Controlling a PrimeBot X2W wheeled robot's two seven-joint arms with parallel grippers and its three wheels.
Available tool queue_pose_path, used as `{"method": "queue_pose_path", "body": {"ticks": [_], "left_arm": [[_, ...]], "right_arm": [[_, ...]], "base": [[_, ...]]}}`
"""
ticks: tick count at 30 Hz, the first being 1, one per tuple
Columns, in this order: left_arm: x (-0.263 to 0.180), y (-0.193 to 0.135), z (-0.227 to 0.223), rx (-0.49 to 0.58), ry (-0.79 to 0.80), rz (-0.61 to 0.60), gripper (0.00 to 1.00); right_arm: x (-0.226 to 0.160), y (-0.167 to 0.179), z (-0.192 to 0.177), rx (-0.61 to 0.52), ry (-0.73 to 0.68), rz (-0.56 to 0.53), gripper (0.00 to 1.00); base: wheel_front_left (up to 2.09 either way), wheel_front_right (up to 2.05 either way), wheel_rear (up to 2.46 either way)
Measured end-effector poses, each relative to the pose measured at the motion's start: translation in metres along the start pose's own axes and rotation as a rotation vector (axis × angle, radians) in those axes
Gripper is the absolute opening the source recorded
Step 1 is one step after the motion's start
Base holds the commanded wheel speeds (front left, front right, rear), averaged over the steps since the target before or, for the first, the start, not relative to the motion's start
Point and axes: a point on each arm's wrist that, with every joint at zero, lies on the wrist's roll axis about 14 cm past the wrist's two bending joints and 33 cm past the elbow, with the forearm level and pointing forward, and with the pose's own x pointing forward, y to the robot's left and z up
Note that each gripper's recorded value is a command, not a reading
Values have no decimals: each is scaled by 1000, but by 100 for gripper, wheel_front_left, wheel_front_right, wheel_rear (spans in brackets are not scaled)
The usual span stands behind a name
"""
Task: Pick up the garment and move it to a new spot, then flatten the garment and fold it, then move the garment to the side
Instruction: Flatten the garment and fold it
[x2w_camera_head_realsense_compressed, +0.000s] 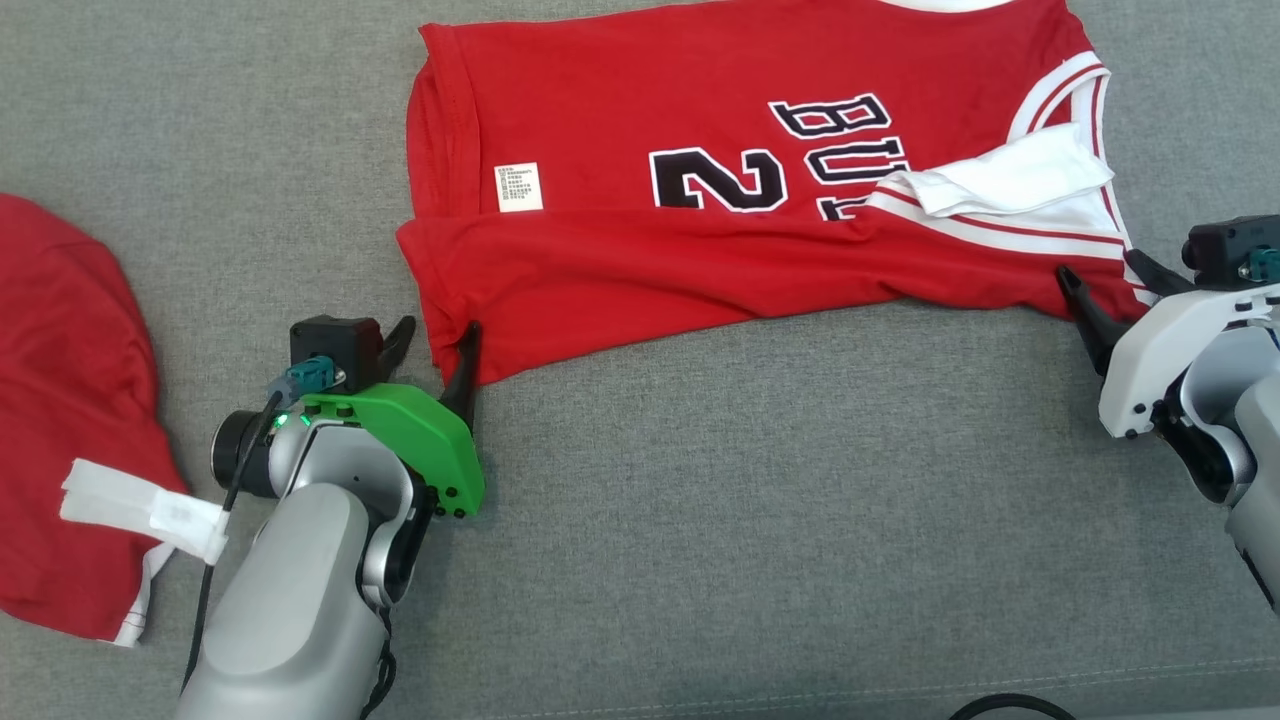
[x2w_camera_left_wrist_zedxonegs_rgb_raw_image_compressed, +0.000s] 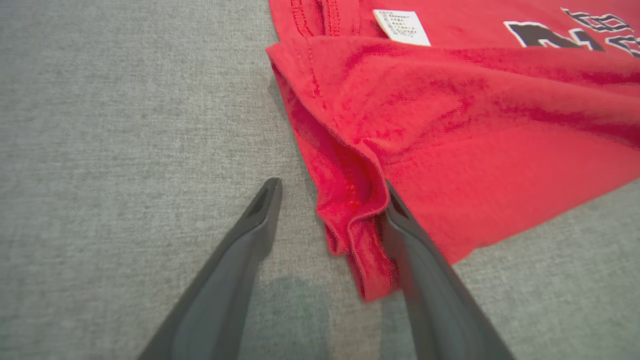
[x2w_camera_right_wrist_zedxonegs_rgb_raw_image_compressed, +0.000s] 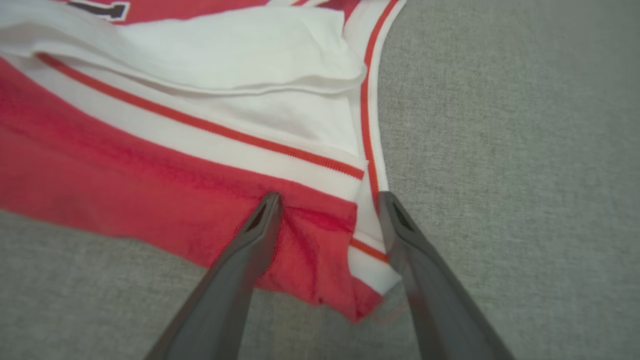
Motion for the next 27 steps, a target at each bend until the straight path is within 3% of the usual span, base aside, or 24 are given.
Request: {"method": "queue_pose_path", "body": {"ticks": [1, 2, 7, 16, 20, 27], "left_arm": [[0, -2, -1, -5, 11, -15, 0], [0, -5, -2, -10, 22, -33, 0], [-8, -20, -3, -6, 80, -132, 0], [-59, -34, -9, -45, 187, -267, 0], [-88, -48, -8, -68, 209, -341, 0], [-113, -54, -41, -205, 268, -311, 0]], "right_arm": [[0, 1, -3, 14, 20, 6, 42], [0, 2, -4, 27, 34, 11, 0], [-8, 2, 6, 87, 85, 47, 0], [-53, -19, 33, 84, 160, 82, 0], [-81, -27, 14, 96, 247, 95, 0], [-104, -32, -38, 163, 310, 77, 0]], "base": [[0, 0, 0], [0, 0, 0], [0, 0, 0], [0, 0, 0], [0, 0, 0], [0, 0, 0]]}}
